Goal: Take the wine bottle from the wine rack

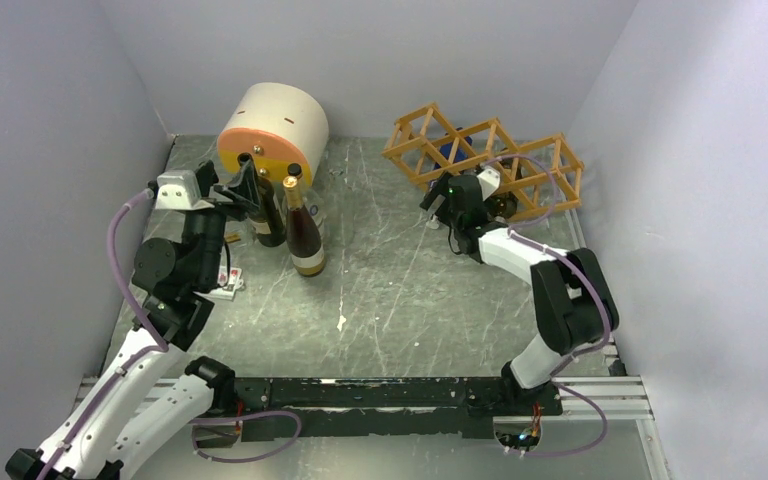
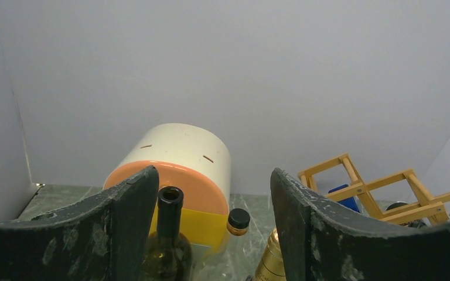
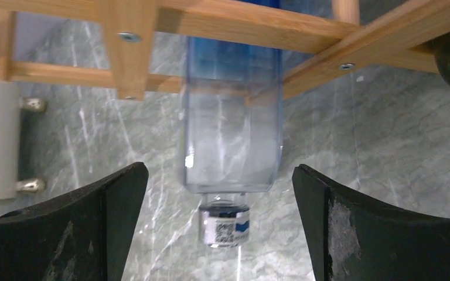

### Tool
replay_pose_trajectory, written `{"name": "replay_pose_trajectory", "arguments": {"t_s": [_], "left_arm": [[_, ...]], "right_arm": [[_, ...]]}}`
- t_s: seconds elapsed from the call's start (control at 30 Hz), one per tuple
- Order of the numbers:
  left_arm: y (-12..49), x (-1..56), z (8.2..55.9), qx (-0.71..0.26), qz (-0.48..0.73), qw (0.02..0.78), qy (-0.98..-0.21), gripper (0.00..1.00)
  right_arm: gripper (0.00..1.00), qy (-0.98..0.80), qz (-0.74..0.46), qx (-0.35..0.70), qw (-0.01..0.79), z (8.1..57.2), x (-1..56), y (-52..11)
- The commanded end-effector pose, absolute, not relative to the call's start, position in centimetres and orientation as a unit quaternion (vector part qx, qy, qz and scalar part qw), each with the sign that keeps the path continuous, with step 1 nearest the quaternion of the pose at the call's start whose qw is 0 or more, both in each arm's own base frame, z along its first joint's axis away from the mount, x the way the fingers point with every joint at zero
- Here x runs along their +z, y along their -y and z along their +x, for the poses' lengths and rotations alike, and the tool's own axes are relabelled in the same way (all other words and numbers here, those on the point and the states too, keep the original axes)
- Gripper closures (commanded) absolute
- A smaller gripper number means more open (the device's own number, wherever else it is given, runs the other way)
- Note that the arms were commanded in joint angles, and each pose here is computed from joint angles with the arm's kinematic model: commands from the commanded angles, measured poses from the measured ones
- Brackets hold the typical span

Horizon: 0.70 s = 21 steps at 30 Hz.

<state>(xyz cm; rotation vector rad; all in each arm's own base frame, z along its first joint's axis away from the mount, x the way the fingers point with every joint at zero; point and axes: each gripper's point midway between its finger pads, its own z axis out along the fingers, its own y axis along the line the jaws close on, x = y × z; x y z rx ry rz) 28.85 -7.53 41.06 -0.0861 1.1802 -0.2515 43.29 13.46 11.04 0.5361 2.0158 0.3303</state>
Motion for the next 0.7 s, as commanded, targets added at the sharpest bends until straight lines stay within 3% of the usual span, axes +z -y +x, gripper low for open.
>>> {"name": "replay_pose_trajectory", "arguments": {"t_s": [0.0,0.47,0.67], "left_arm": [[7.1,43.2,27.8,-0.129,-0.046,0.837,-0.529,0.27],[6.4,42.5,28.3,-0.112,-0.064,0.836,-0.533,0.3],[6.1,42.7,27.9,-0.112,-0.067,0.84,-0.527,0.31]], "right_arm": [[0.03,-0.809,0.261,0.138,0.508,45.4,10.5,-12.8],[0.19,-0.788,0.271,0.142,0.534,48.8,8.3,-12.9],[0.39,-0.771,0.275,0.165,0.55,48.6,8.4,-13.0]]}}
